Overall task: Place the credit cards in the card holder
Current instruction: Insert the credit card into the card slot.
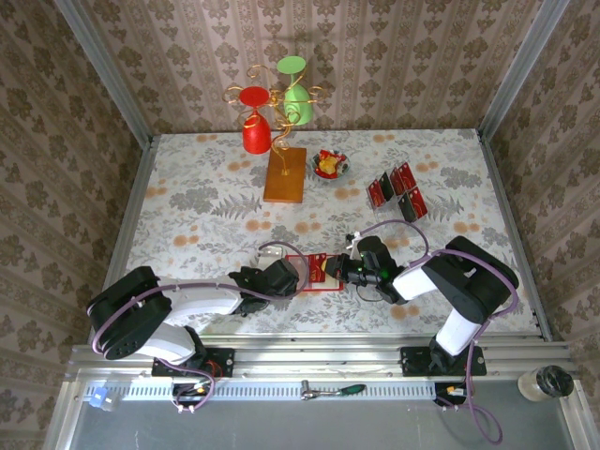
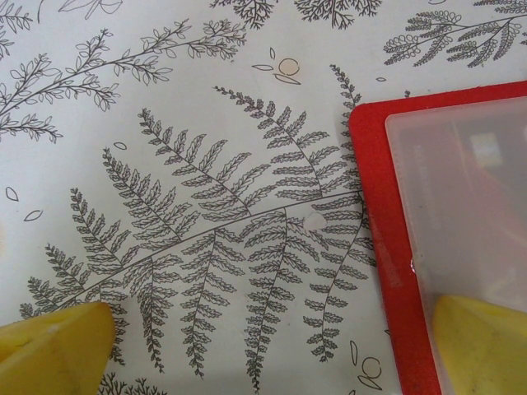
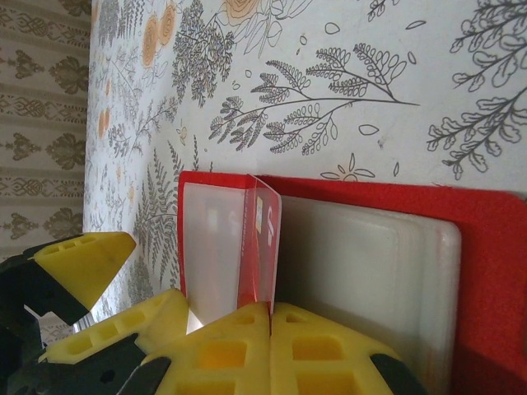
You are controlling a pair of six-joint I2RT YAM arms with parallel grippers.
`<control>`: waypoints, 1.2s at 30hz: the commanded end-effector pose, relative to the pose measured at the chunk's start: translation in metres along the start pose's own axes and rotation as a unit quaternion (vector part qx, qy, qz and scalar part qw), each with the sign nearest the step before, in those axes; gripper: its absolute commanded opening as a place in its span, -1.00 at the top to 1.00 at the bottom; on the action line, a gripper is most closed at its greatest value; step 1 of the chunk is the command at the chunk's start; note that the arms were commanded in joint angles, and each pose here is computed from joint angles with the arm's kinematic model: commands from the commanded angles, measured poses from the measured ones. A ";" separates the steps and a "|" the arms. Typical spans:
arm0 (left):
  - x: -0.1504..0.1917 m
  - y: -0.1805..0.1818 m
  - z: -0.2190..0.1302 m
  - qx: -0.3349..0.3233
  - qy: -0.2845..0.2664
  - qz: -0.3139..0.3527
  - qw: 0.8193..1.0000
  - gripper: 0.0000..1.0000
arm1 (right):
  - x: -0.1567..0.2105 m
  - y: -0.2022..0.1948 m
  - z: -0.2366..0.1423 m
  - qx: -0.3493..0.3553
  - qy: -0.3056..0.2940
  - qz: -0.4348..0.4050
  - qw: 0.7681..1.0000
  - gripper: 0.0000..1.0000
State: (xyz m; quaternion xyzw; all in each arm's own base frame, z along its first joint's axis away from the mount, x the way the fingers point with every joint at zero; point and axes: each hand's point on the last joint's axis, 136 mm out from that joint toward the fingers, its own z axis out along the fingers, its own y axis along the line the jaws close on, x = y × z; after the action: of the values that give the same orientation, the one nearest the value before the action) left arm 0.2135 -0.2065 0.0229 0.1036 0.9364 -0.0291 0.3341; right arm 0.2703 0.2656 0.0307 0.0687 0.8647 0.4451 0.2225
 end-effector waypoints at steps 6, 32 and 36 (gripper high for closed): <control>0.015 0.014 0.002 -0.024 0.018 0.014 0.999 -1.00 | 0.030 -0.024 -0.006 0.044 0.047 0.010 0.998 1.00; 0.016 0.014 0.002 -0.024 0.017 0.013 0.999 -1.00 | 0.036 -0.026 0.002 0.061 0.069 0.011 0.996 1.00; 0.016 0.014 0.002 -0.024 0.017 0.014 0.999 -1.00 | 0.037 -0.023 0.006 0.057 0.075 0.009 0.995 1.00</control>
State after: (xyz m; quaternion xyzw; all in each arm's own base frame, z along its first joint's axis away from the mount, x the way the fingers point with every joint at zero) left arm 0.2136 -0.2066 0.0225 0.1032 0.9360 -0.0301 0.3351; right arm 0.2613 0.2734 0.0286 0.0590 0.8738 0.4407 0.1972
